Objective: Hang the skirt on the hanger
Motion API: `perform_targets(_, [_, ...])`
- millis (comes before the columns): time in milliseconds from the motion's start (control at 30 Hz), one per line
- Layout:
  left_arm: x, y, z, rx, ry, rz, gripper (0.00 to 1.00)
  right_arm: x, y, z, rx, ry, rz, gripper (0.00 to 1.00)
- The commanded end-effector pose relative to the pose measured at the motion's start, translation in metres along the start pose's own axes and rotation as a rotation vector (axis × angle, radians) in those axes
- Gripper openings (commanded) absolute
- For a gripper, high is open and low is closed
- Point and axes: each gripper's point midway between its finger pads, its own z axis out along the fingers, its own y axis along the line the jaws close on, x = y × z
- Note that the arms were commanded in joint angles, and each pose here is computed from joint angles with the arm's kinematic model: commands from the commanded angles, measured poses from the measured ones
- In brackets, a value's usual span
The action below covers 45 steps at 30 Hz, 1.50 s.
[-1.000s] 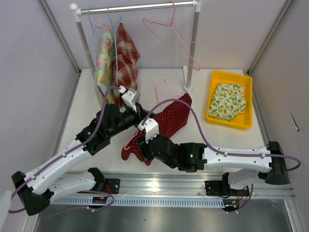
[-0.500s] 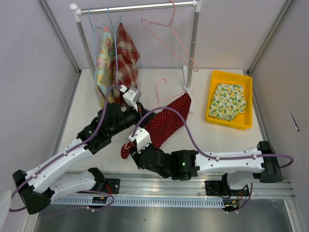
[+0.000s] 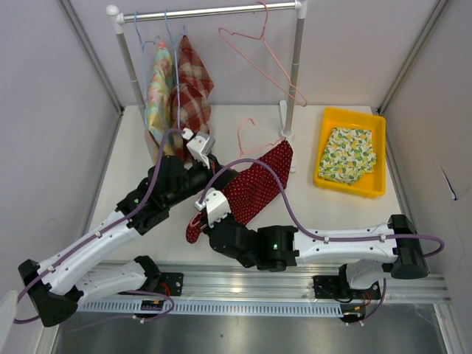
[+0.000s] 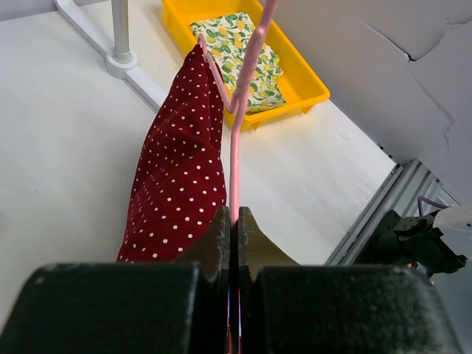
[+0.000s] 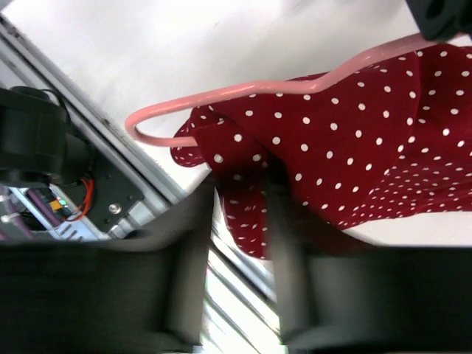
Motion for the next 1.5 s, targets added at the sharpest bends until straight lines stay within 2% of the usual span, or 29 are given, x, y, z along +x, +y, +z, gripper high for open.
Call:
perform_targets(0, [-0.047,-0.02,-0.007,0.056,-0.132,0.0,0.0,-0.029,0.007,0.002,-0.003,-0.072,0.03,0.22])
perform_targets(67, [-0.05,-0.022,-0.007,0.06,-0.139,0.0,0.0,-0.03,0.011,0.001,-0.017,-0.072,0.023,0.15])
perform_targets(167, [-0.052,-0.02,-0.006,0.053,-0.142,0.0,0.0,-0.034,0.02,-0.008,-0.049,-0.079,0.011,0.11])
perform_targets(433, [-0.059,-0.015,-0.003,0.013,-0.158,0.001,0.0,-0.029,0.054,-0.033,-0.135,-0.063,-0.025,0.1])
perform_targets(567, [-0.061,-0.016,-0.001,0.012,-0.156,-0.001,0.0,-0.017,0.052,-0.031,-0.114,-0.037,-0.035,0.12])
perform_targets(633, [-0.061,-0.015,-0.001,0.009,-0.156,-0.004,0.0,-0.016,0.048,-0.03,-0.099,-0.034,-0.034,0.16])
perform_targets(733, [-0.06,-0.015,-0.004,0.009,-0.161,-0.012,0.0,-0.024,0.039,-0.034,-0.087,-0.045,-0.018,0.35])
perform_targets(767, [-0.06,-0.015,-0.005,0.009,-0.163,-0.012,0.0,-0.032,0.03,-0.038,-0.078,-0.054,-0.004,0.51])
perform_targets(867, [-0.057,-0.014,-0.009,0.006,-0.149,-0.013,0.0,-0.05,0.006,-0.045,-0.044,-0.066,0.032,0.67])
perform_targets(1033, [-0.058,-0.001,-0.021,-0.077,-0.155,-0.042,0.0,-0.096,-0.064,-0.079,0.042,-0.148,0.203,0.77])
perform_targets(1200, [-0.071,0.017,-0.037,-0.213,-0.167,-0.066,0.0,-0.122,-0.154,-0.118,0.152,-0.242,0.428,0.8])
perform_targets(1333, [-0.086,0.03,-0.042,-0.309,-0.189,-0.074,0.0,-0.124,-0.197,-0.136,0.223,-0.261,0.479,0.8])
perform_targets(1467, [-0.103,0.043,-0.038,-0.41,-0.222,-0.081,0.0,-0.126,-0.211,-0.136,0.222,-0.247,0.496,0.8])
